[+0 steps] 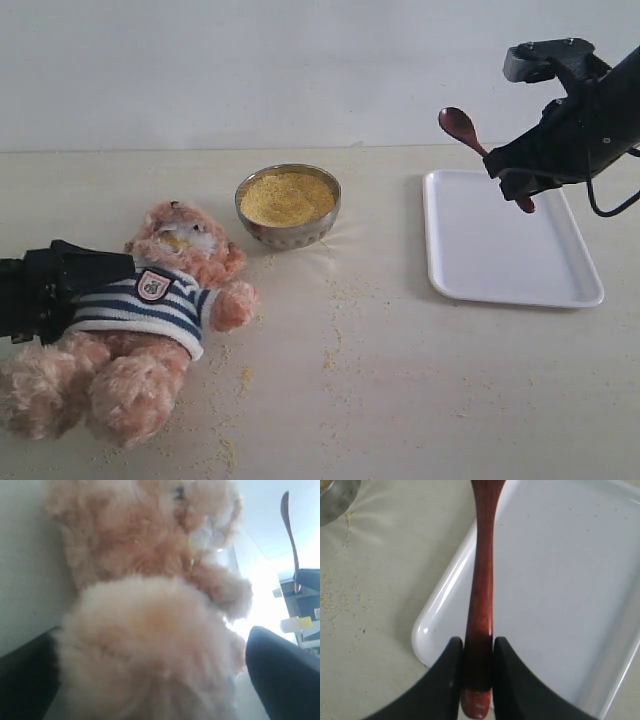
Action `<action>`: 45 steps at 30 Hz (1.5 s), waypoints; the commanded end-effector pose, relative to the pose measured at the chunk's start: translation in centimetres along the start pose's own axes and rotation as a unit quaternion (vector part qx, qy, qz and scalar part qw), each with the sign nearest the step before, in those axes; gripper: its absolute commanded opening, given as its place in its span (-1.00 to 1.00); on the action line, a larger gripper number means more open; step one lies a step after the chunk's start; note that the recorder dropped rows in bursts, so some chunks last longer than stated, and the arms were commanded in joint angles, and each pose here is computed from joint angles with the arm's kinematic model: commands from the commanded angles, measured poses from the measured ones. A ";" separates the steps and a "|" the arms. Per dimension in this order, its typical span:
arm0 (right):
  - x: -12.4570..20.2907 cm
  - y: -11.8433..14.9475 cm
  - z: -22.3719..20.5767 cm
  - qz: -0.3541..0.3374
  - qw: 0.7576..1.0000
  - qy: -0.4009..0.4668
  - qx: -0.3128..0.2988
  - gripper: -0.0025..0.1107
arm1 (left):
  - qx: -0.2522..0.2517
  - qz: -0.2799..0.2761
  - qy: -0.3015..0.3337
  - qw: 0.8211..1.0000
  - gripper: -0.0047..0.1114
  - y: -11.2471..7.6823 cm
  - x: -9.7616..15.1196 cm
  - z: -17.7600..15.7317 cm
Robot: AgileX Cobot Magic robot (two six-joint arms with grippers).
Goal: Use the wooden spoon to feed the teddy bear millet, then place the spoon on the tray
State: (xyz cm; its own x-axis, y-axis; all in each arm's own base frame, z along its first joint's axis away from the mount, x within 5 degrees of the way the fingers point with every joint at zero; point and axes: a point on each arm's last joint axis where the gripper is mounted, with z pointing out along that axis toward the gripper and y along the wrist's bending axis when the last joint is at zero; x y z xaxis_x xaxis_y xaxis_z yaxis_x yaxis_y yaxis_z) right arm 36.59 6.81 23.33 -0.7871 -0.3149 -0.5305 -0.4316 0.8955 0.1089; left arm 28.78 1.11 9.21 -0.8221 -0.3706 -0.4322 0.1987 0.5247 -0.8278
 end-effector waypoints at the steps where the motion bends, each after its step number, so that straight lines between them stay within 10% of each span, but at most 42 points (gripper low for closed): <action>1: 0.0 -0.2 -0.2 0.000 1.000 -0.004 0.001 -0.96 | 0.026 -0.014 -0.042 0.999 0.51 0.2 -1.9 -1.5; 14: -0.1 -0.2 -0.2 0.001 1.000 -0.007 0.002 -0.96 | -0.003 -0.013 -0.071 0.997 -0.33 2.4 -2.8 -5.6; 24: -0.1 -0.2 -0.2 0.001 1.000 -0.010 0.004 -0.96 | -0.026 -0.026 -0.115 0.993 -0.14 3.7 -3.4 -8.3; 31: -0.1 -0.2 -0.2 0.001 1.000 -0.010 0.005 -0.96 | -0.025 -0.072 -0.162 0.984 -0.84 3.8 -4.4 -8.7; 38: -0.1 -0.2 -0.2 0.002 1.000 -0.009 0.003 -0.96 | -0.025 -0.020 -0.190 0.981 -0.83 1.3 -7.0 -10.0; 45: -0.2 -0.3 -0.2 0.002 1.000 -0.016 0.008 -0.96 | -0.302 -0.002 -0.244 0.921 -0.83 -1.4 -8.7 -13.8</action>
State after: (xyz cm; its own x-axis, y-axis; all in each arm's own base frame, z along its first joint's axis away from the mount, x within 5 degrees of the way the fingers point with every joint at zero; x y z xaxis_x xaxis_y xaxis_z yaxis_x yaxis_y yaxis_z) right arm 36.71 6.79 23.40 -0.7820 -0.3081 -0.5418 -0.4267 0.8983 0.1050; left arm 29.08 13.33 17.73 -0.5070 -0.5835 -0.6345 -0.0465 0.7535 -0.6558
